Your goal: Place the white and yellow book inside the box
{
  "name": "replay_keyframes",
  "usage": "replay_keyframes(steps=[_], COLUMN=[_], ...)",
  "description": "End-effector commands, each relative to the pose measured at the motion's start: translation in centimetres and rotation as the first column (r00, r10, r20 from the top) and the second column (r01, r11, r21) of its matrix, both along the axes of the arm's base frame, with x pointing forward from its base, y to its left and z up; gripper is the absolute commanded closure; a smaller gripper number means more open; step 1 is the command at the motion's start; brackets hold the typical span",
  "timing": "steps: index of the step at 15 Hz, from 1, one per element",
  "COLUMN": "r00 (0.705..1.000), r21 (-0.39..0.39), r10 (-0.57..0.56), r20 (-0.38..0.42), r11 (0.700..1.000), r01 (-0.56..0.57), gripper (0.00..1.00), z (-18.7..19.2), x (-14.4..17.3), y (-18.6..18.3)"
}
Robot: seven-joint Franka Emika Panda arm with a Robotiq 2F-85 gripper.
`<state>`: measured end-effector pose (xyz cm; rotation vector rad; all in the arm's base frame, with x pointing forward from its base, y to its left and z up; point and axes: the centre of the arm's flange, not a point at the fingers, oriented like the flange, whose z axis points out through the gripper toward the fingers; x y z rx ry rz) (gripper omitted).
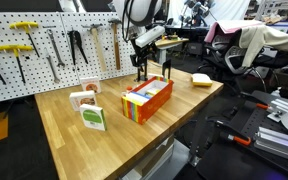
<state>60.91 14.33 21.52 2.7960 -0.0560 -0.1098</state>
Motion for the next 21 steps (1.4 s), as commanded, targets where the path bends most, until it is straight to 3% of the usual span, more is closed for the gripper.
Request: replay_keyframes(steps=[1, 6, 12, 21], r00=[1.000, 0.999, 0.996, 0.986], r21=[0.015, 0.020, 0.042, 0.070], r10=[0.022, 0.036, 0.089, 0.147], r20=[0.014, -0.006, -0.032, -0.083], r11=[1.000, 0.999, 0.995, 0.988], r01=[-0.022, -0.036, -0.088, -0.141], gripper=[0.00, 0.00, 0.00, 0.00], z=[-0.6, -3.1, -4.6, -5.8], x=[0.6, 2.6, 3.9, 3.5], y=[-0.4, -2.7, -2.4, -2.3])
